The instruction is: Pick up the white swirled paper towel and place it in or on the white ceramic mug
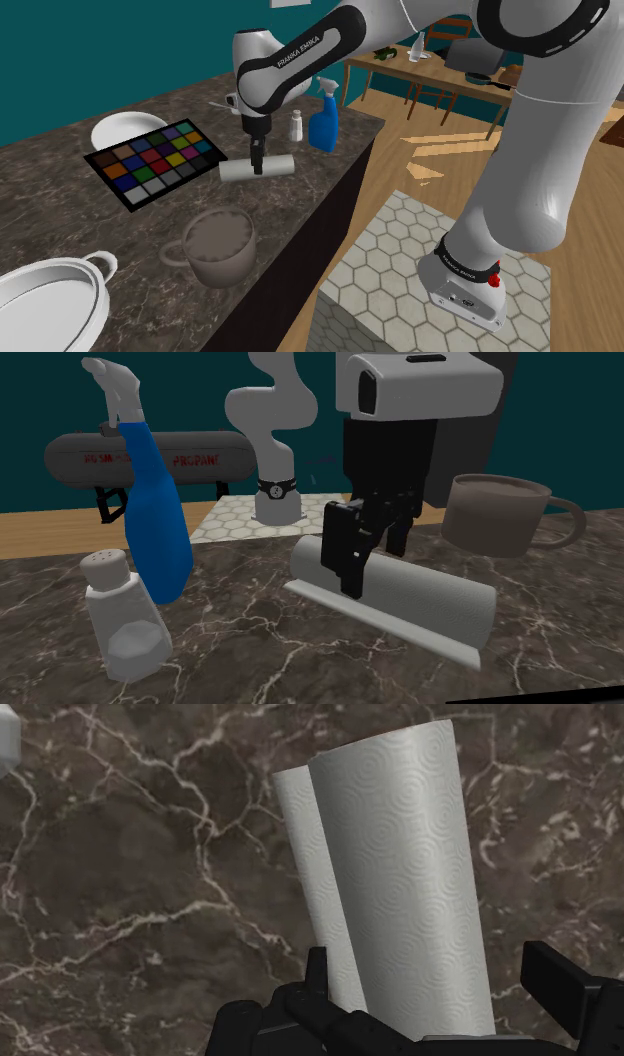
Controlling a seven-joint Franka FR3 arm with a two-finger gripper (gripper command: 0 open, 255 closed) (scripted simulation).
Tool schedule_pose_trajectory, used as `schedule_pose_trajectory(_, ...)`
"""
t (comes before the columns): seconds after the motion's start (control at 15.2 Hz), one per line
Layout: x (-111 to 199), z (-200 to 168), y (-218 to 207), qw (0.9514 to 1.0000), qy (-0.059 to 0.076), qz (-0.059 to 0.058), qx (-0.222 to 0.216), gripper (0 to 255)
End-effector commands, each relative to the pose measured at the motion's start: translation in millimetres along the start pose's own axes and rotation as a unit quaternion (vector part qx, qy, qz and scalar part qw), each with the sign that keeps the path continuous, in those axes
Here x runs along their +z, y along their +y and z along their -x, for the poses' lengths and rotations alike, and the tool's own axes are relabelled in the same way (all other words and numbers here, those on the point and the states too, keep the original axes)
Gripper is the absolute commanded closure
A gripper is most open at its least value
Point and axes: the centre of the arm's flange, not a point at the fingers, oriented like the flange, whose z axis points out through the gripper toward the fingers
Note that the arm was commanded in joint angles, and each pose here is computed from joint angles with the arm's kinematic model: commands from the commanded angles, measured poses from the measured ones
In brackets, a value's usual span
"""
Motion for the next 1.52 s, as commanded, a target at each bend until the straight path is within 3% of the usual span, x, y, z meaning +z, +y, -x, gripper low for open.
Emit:
schedule_pose_trajectory(0.0, 0.1, 0.0, 0.0, 1.0000, 0.000, 0.000, 0.000, 0)
schedule_pose_trajectory(0.07, 0.0, 0.0, 0.0, 1.0000, 0.000, 0.000, 0.000, 0)
schedule_pose_trajectory(0.13, 0.0, 0.0, 0.0, 1.0000, 0.000, 0.000, 0.000, 255)
schedule_pose_trajectory(0.73, 0.1, 0.0, 0.0, 1.0000, 0.000, 0.000, 0.000, 255)
schedule_pose_trajectory(1.45, -57.9, -0.2, -3.8, 1.0000, 0.000, 0.000, 0.000, 255)
